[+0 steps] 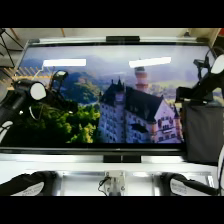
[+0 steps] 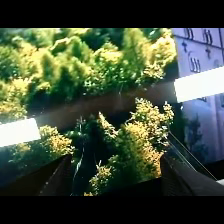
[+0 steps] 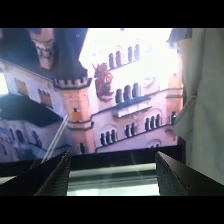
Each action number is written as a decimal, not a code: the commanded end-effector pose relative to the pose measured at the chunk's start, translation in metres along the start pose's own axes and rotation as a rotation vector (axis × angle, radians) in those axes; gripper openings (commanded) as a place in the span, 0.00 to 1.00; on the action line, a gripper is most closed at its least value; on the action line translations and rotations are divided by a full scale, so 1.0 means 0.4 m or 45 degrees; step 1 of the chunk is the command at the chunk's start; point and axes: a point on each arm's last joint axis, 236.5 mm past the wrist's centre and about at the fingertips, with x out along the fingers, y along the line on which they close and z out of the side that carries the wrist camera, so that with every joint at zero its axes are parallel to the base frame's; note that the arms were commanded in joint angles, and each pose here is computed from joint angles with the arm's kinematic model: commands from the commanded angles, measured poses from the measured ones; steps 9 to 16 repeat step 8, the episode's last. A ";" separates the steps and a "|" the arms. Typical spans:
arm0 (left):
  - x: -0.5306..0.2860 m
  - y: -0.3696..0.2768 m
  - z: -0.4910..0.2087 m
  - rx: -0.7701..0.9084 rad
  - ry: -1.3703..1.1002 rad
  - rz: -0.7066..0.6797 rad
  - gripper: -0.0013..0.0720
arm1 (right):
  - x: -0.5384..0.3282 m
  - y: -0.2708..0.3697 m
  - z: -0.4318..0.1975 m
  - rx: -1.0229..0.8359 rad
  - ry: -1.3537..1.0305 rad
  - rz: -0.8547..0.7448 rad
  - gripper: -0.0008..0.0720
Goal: Fold the shirts.
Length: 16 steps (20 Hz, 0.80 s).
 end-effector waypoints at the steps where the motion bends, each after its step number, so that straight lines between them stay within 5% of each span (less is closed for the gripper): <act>1: 0.009 0.004 0.004 -0.012 -0.026 0.003 0.91 | 0.005 0.011 -0.006 -0.010 0.022 0.007 0.88; 16: 0.009 0.004 0.002 -0.012 -0.022 0.003 0.90 | 0.005 0.010 -0.006 -0.009 0.021 0.007 0.88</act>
